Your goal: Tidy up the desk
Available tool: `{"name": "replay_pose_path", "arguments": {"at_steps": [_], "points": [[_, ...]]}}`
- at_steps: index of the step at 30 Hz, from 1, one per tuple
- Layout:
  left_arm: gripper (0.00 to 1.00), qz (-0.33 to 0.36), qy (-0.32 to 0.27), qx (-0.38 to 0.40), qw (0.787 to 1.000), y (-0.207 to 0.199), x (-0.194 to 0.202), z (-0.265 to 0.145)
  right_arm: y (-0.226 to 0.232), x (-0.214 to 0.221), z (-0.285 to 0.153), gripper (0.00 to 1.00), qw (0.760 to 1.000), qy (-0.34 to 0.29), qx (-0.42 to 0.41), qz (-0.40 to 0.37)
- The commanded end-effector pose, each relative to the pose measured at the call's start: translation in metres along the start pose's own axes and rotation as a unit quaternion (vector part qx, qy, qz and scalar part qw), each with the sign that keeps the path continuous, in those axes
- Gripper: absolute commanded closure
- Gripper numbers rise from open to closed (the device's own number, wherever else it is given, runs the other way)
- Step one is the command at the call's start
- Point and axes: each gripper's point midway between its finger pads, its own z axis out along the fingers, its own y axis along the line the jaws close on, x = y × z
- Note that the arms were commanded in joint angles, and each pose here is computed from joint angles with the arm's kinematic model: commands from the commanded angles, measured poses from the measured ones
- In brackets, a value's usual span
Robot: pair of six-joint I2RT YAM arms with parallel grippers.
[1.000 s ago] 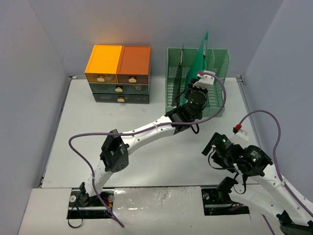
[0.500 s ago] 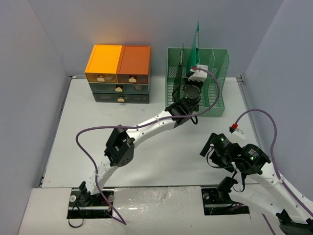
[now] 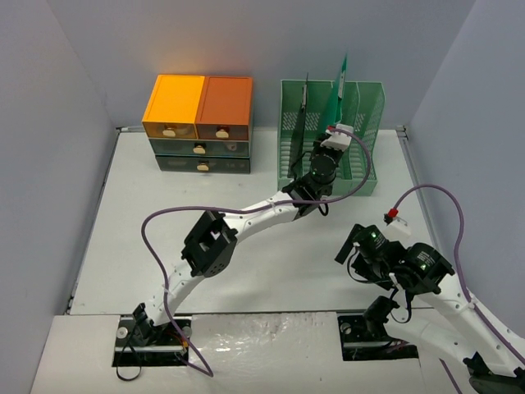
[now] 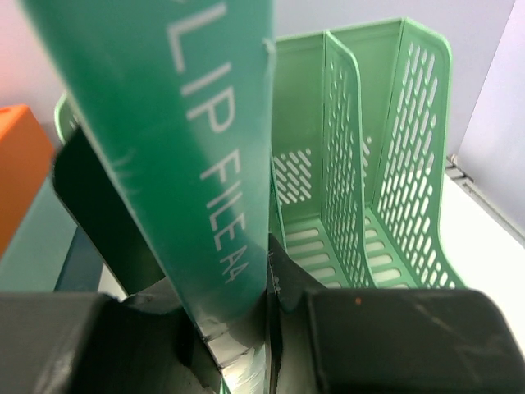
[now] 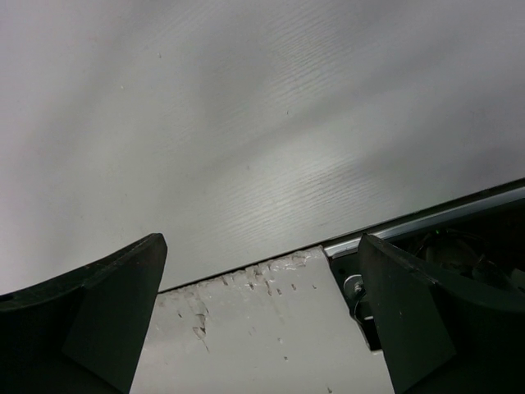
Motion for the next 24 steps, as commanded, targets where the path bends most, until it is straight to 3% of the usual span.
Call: {"name": "replay_pose_path", "arguments": {"at_steps": [1,16,19,20,22,24], "points": [[1.0,-0.063,-0.071,-0.01,0.995,0.012,-0.054,0.002,0.0,0.001,0.003,0.0,1.0,0.0,0.001,-0.006],[1.0,-0.067,0.0,0.004,0.998,-0.003,0.035,-0.008,0.004,0.003,0.007,0.0,1.0,0.0,-0.012,0.004],[0.92,-0.068,0.003,0.01,0.998,-0.008,0.039,-0.007,0.007,0.0,0.006,0.0,1.0,-0.003,-0.015,0.002],[0.82,-0.064,0.001,0.013,0.998,-0.011,0.036,-0.009,0.007,0.0,0.005,0.0,1.0,-0.004,-0.016,0.0],[0.43,-0.062,-0.008,0.019,0.998,-0.013,0.023,-0.01,0.008,-0.002,0.005,0.0,1.0,-0.007,-0.016,-0.002],[0.25,-0.05,-0.019,0.032,0.998,-0.015,0.008,-0.013,0.008,-0.003,0.004,0.0,1.0,-0.009,-0.016,-0.002]]}}
